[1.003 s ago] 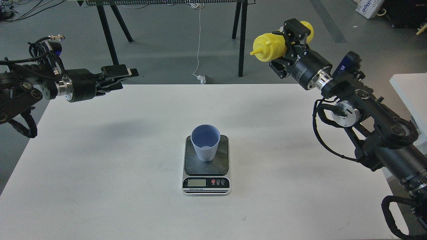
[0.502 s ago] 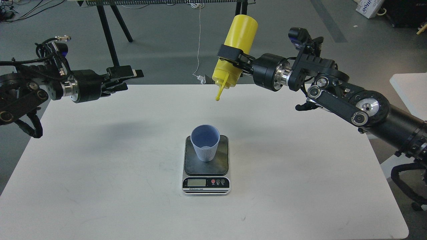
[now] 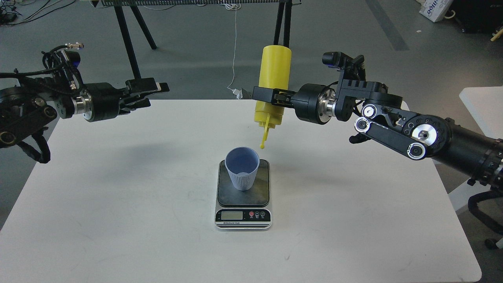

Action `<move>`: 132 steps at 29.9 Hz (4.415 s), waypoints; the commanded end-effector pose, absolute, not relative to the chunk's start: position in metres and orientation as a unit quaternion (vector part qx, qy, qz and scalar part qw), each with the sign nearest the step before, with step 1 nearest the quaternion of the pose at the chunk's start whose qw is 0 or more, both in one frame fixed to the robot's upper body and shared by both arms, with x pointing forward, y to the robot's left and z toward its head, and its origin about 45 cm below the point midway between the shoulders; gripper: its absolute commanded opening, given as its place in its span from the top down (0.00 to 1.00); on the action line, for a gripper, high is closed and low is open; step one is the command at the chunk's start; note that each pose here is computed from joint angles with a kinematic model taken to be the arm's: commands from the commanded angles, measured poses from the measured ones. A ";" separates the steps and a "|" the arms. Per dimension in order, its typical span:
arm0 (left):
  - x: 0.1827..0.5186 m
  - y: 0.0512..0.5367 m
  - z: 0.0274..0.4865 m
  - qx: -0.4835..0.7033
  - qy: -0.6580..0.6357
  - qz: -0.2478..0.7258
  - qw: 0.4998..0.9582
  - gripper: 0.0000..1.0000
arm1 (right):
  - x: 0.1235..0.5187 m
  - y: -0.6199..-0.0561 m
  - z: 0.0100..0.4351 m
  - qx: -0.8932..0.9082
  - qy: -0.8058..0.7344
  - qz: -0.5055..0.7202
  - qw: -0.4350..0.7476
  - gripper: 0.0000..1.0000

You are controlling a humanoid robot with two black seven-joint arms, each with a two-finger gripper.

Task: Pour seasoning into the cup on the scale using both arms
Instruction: 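Tilt the yellow bottle nozzle into the blue cup to pour, then lower the yellow bottle upright onto the table and release it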

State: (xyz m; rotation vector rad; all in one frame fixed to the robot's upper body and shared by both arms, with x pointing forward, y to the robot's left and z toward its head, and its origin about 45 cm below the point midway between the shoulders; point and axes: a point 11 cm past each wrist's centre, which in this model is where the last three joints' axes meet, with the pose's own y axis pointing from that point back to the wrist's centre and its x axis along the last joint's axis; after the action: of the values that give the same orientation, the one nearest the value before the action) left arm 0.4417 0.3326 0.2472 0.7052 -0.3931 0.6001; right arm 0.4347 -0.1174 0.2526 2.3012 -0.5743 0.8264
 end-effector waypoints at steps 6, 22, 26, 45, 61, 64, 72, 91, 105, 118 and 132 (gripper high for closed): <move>0.442 0.333 0.247 0.338 -0.188 0.288 0.876 0.01 | 0.431 -0.114 0.243 0.870 -0.214 0.315 0.314 0.99; 0.441 0.334 0.245 0.339 -0.186 0.288 0.876 0.01 | 0.426 -0.083 0.225 0.879 -0.216 0.303 0.300 0.99; 0.440 0.334 0.244 0.340 -0.185 0.288 0.876 0.01 | 0.431 -0.082 0.233 0.883 -0.237 0.291 0.283 0.99; 0.441 0.332 0.245 0.339 -0.187 0.285 0.877 0.01 | 0.493 -0.199 0.349 0.800 -0.444 -0.313 -0.255 0.99; 0.440 0.326 0.241 0.340 -0.187 0.279 0.879 0.01 | 0.386 -0.261 0.179 0.696 -0.401 -0.514 -0.302 0.98; 0.440 0.326 0.241 0.340 -0.187 0.279 0.879 0.01 | 0.371 -0.265 0.165 0.702 -0.391 -0.515 -0.299 0.98; 0.439 0.328 0.240 0.342 -0.185 0.279 0.878 0.01 | 0.335 -0.291 0.114 0.668 -0.430 -0.546 -0.265 0.98; 0.438 0.329 0.237 0.344 -0.182 0.278 0.878 0.01 | 0.303 -0.273 0.075 0.644 -0.432 -0.587 -0.233 0.80; 0.437 0.328 0.236 0.344 -0.182 0.276 0.879 0.01 | 0.297 -0.272 0.072 0.642 -0.431 -0.591 -0.232 0.01; 0.439 0.334 0.242 0.348 -0.188 0.281 0.875 0.01 | 0.264 -0.292 0.078 0.646 -0.432 -0.590 -0.220 0.01; 0.437 0.336 0.239 0.350 -0.184 0.281 0.874 0.01 | 0.231 -0.320 0.089 0.644 -0.448 -0.583 -0.212 0.01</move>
State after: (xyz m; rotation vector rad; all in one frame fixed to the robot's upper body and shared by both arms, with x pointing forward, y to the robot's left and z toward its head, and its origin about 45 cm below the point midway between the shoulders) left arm 0.4374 0.3359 0.2392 0.7304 -0.3849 0.5865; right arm 0.2352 -0.3132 0.0889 2.3671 -1.6147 -2.1375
